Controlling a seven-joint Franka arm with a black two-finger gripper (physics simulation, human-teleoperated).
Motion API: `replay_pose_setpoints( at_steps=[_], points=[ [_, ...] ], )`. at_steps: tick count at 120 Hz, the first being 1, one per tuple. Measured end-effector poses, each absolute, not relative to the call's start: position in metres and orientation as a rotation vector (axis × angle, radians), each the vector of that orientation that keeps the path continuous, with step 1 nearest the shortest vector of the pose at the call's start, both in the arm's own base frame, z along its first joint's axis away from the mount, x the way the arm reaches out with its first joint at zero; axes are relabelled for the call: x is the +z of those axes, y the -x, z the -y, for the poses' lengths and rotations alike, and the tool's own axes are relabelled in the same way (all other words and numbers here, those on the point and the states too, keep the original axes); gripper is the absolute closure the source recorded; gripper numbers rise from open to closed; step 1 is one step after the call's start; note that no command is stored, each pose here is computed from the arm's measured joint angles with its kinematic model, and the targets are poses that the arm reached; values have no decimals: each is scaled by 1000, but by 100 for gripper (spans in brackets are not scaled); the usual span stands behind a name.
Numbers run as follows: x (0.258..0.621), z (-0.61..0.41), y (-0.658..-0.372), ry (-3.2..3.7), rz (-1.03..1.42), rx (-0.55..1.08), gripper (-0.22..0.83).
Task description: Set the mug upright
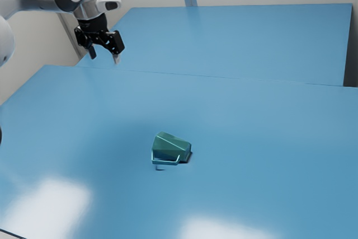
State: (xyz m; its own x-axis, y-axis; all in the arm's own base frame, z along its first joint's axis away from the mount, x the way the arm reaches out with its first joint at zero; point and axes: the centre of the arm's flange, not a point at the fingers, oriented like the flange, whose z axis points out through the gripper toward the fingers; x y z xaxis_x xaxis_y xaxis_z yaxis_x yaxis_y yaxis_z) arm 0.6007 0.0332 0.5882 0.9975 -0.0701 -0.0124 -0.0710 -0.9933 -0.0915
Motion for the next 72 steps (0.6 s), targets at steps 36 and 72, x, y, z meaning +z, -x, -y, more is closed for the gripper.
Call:
replay_pose_setpoints(
  at_steps=[36,72],
  points=[
    [579,-29,-608,3067,-117,-4,0],
    [588,-31,-602,3070,-111,5,0]
  ],
)
